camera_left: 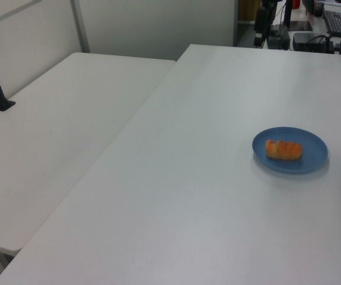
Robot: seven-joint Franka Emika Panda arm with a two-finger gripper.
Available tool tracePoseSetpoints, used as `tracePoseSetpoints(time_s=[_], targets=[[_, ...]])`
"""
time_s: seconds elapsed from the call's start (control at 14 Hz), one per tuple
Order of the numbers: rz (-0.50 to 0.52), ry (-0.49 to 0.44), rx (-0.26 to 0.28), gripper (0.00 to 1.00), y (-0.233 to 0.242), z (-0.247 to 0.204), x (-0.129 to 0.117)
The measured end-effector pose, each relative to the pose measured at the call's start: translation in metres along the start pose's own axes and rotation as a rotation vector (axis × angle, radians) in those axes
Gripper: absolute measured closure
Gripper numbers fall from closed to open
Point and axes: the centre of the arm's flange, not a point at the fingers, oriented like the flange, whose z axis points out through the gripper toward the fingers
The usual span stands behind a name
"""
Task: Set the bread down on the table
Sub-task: 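Move the gripper over the orange bread roll on the blue plate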
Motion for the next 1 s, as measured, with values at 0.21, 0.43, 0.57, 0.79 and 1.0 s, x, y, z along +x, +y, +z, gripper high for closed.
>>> tracePoseSetpoints(time_s=[0.21,0.43,0.57,0.79,1.0], targets=[[-0.008,-0.023,0.001,0.0,-0.004,0.011,-0.002],[-0.017,-0.08,0.003,0.0,-0.01,0.038,-0.007],[-0.036,-0.126,0.005,0.0,-0.015,0.058,-0.013],[-0.098,-0.227,0.009,0.0,-0.036,0.104,-0.027],[-0.131,-0.301,0.008,0.0,-0.052,0.137,-0.041]])
